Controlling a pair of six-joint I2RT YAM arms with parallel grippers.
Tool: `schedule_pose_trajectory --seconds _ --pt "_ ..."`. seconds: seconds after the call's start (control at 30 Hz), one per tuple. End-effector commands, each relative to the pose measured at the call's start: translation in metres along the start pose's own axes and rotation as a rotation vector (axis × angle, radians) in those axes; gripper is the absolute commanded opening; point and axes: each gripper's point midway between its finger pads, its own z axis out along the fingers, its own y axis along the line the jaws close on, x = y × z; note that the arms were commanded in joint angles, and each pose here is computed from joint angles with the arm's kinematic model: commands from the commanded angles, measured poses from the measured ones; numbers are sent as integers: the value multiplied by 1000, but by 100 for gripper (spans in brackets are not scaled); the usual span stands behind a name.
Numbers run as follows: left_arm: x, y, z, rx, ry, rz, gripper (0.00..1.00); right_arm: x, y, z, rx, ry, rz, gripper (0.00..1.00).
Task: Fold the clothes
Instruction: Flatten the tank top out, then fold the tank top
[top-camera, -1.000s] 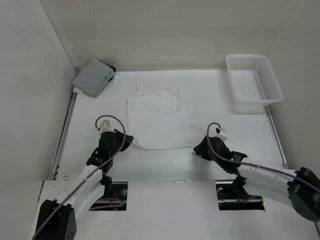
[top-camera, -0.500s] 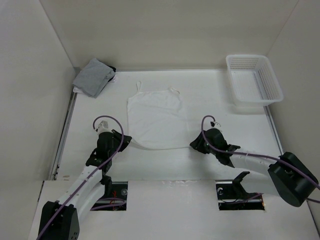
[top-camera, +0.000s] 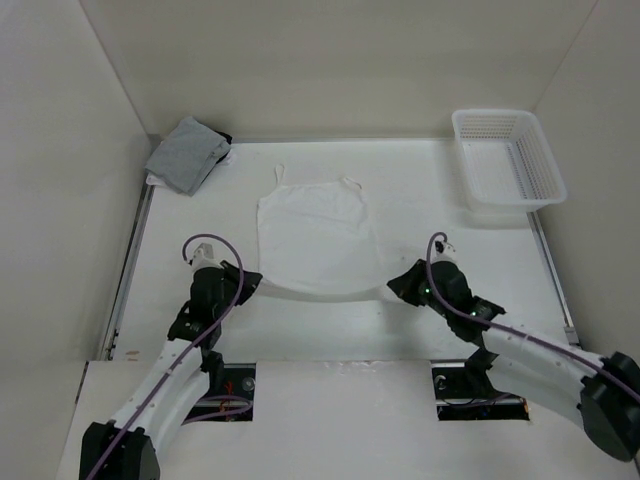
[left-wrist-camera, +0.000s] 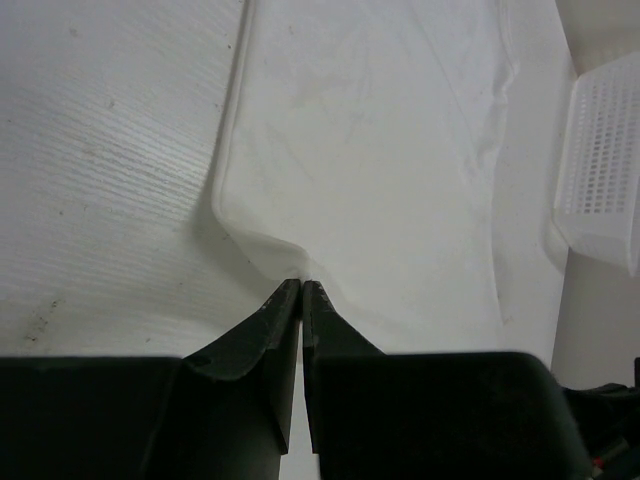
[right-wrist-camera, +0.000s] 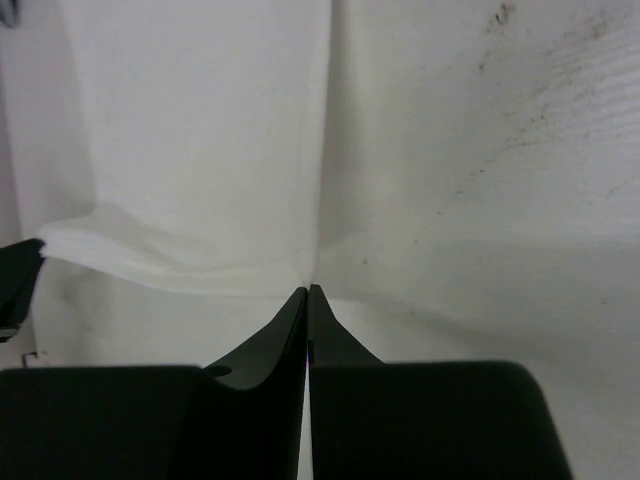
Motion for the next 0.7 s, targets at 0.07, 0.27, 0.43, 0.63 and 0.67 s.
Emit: schedule_pose_trajectory --seconds 0.07,0.27,0.43,0.63,0.67 --pt "8 15 -9 -28 8 18 4 1 -4 -34 -7 -30 27 4" --pt "1 -7 -32 35 -20 26 4 54 0 -63 -8 116 44 4" --pt "-7 -12 -45 34 -54 26 4 59 0 -76 16 103 49 4" --pt "-40 -62 -48 131 -123 50 4 3 44 -81 -54 -46 -46 2" --pt "-44 -74 -49 157 -119 60 3 -11 54 -84 -66 -77 -64 2"
